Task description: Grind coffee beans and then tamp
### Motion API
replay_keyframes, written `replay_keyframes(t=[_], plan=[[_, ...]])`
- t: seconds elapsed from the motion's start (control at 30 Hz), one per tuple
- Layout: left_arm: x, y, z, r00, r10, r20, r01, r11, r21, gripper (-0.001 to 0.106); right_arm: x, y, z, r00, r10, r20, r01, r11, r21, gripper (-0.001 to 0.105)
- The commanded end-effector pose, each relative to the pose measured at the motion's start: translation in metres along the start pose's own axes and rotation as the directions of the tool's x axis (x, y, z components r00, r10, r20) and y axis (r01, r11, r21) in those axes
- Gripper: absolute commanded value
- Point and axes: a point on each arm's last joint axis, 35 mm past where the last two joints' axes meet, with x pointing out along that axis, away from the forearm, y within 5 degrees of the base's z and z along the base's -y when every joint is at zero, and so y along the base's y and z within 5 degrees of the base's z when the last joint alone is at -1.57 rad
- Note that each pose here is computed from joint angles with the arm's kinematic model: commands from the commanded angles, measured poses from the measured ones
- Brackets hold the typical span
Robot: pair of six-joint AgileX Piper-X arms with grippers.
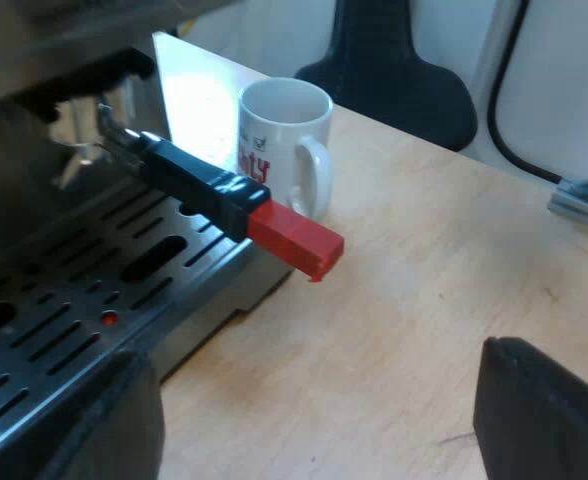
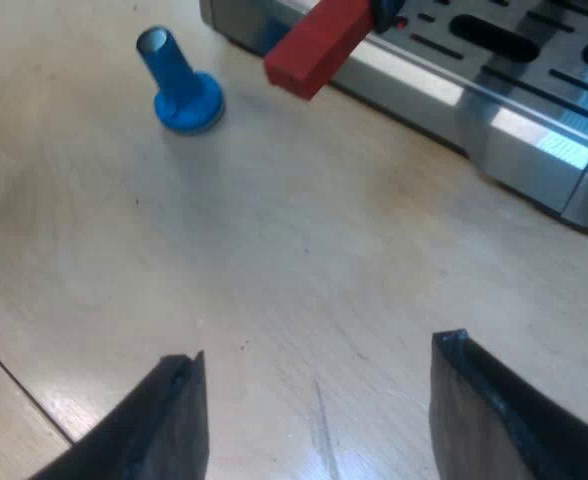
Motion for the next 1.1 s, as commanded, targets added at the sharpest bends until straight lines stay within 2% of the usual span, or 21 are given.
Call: replay_keyframes(t=[0.03, 0.1, 0.2, 0.53, 0.6, 0.73, 0.9, 1.03, 1.1], plan=[[0.005, 0.002, -0.002, 1.0, -0.017, 0.024, 0.017, 1.0, 0.012, 0.066, 0.003, 0.001, 0.006, 0.999, -0.033, -0.007, 0.033, 0.998, -0.052, 0.052], [0.009, 0.005, -0.009, 1.0, -0.017, 0.023, 0.017, 1.0, 0.011, 0.066, 0.01, 0.005, 0.01, 0.999, -0.036, -0.015, 0.035, 0.995, -0.093, 0.052], [0.013, 0.009, -0.019, 1.0, -0.018, 0.025, 0.017, 1.0, 0.013, 0.066, 0.021, 0.009, 0.014, 0.999, -0.033, 0.004, 0.033, 0.994, -0.104, 0.052], [0.02, 0.017, -0.044, 1.0, -0.014, 0.006, 0.014, 1.0, 0.002, 0.066, 0.061, 0.028, -0.004, 0.997, -0.078, 0.006, 0.078, 0.997, -0.028, 0.052], [0.021, 0.018, -0.047, 1.0, -0.013, -0.002, 0.013, 1.0, -0.002, 0.066, 0.067, 0.032, -0.007, 0.994, -0.101, 0.03, 0.102, 0.995, -0.019, 0.052], [0.021, 0.018, -0.048, 1.0, -0.012, -0.003, 0.012, 1.0, -0.003, 0.066, 0.075, 0.039, -0.01, 0.987, -0.137, 0.084, 0.141, 0.989, -0.041, 0.052], [0.021, 0.018, -0.048, 1.0, -0.012, -0.003, 0.012, 1.0, -0.003, 0.066, 0.092, 0.053, -0.011, 0.965, -0.174, 0.198, 0.188, 0.981, -0.055, 0.052], [0.021, 0.018, -0.048, 1.0, -0.012, -0.005, 0.012, 1.0, -0.004, 0.066, 0.104, 0.063, -0.012, 0.952, -0.206, 0.227, 0.226, 0.972, -0.066, 0.052], [0.021, 0.018, -0.048, 1.0, -0.012, -0.005, 0.012, 1.0, -0.004, 0.066, 0.111, 0.068, -0.01, 0.939, -0.247, 0.24, 0.269, 0.961, -0.066, 0.052]])
